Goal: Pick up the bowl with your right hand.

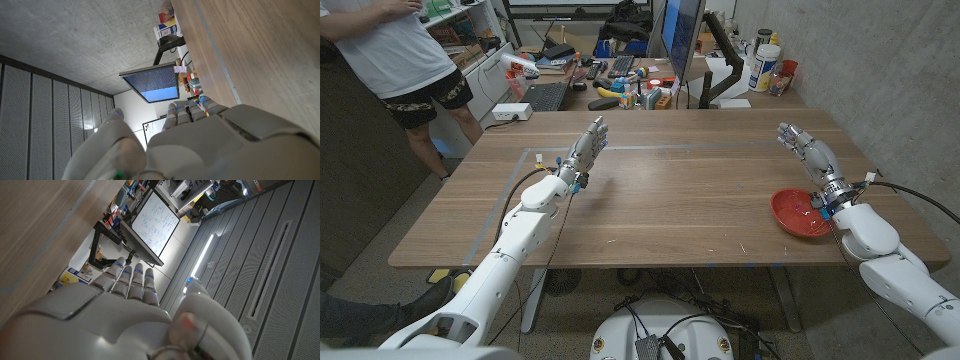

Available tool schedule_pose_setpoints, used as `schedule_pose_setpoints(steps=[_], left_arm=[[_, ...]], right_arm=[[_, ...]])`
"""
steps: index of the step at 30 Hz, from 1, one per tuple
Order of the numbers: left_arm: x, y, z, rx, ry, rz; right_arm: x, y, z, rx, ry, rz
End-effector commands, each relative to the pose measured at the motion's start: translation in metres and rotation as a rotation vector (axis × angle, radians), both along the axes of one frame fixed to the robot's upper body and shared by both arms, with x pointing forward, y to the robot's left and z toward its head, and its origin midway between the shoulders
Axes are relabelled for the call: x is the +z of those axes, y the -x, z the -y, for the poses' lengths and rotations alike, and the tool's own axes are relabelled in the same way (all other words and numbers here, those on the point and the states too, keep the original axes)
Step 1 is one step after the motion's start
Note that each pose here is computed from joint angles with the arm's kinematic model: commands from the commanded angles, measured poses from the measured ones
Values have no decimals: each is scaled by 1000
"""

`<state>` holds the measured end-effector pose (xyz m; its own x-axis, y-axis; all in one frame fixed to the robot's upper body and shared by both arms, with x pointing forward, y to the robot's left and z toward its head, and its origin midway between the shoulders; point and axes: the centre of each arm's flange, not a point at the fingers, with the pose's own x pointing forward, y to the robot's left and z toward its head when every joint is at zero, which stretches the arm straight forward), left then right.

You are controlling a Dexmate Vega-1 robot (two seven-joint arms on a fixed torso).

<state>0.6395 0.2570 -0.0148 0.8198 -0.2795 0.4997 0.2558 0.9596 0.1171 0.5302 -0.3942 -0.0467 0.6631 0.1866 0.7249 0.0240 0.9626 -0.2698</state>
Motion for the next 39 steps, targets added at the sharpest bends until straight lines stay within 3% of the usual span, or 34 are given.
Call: schedule_pose_setpoints(steps=[1, 39], left_arm=[[-2, -4, 2, -6, -4, -11], [2, -8, 1, -8, -7, -3]], right_arm=[[-10, 9, 4, -15, -11, 6], [-23, 30, 12, -47, 14, -7]])
